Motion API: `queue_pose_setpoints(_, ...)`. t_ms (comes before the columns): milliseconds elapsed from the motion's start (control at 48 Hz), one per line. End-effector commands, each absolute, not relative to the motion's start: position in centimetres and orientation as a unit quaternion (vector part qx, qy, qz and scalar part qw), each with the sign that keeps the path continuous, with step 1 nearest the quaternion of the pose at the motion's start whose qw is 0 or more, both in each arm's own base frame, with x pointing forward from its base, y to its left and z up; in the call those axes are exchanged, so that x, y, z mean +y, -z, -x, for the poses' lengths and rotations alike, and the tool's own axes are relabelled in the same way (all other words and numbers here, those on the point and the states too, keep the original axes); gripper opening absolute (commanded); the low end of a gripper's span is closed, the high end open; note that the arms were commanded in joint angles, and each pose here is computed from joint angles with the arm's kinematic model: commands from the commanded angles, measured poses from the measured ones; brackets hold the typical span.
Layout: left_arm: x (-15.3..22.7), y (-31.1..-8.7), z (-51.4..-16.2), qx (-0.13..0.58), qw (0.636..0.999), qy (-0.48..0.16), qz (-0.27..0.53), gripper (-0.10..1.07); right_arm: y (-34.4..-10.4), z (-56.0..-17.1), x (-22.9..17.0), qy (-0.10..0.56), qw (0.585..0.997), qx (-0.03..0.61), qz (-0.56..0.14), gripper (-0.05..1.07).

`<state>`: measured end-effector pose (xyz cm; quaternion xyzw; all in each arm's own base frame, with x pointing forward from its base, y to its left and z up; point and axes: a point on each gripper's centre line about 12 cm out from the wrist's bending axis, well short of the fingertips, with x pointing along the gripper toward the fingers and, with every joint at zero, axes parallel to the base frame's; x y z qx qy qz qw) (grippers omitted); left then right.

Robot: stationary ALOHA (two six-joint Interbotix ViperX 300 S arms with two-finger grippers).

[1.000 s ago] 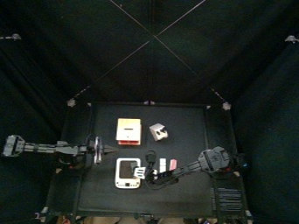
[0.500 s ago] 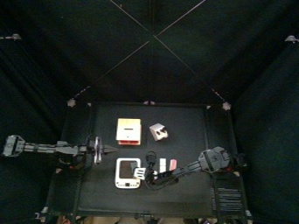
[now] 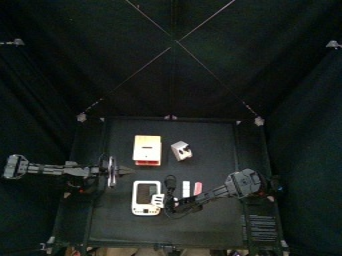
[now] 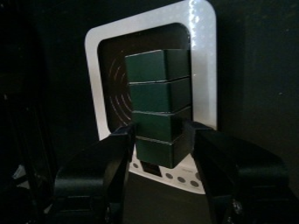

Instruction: Put green sushi roll on stove to cut

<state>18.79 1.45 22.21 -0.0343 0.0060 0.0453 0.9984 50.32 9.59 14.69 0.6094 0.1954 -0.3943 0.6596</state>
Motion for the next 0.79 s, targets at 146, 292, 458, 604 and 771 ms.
queue_pose_setpoints(146, 1.5, -22.6, -18.9, -0.001, 0.998, -0.046, 0.033, -0.02, -17.0, -50.2, 9.5, 0.382, 0.668, 0.185, -0.612, 0.82)
queue_pose_setpoints(292, 1.5, -22.6, -18.9, -0.001, 0.998, -0.045, 0.031, -0.02, -17.9, -49.5, 9.1, 0.387, 0.674, 0.18, -0.603, 0.82)
queue_pose_setpoints(458, 1.5, -22.6, -18.9, -0.001, 0.998, -0.046, 0.033, -0.02, -18.9, -48.0, 8.5, 0.387, 0.684, 0.176, -0.592, 0.82)
queue_pose_setpoints(604, 1.6, -22.6, -18.9, -0.001, 0.998, -0.05, 0.033, -0.02, -19.7, -46.3, 7.8, 0.383, 0.7, 0.174, -0.578, 0.82)
queue_pose_setpoints(771, 1.7, -22.6, -18.9, -0.001, 0.998, -0.053, 0.032, -0.02, -21.2, -44.1, 6.9, 0.369, 0.722, 0.165, -0.561, 0.82)
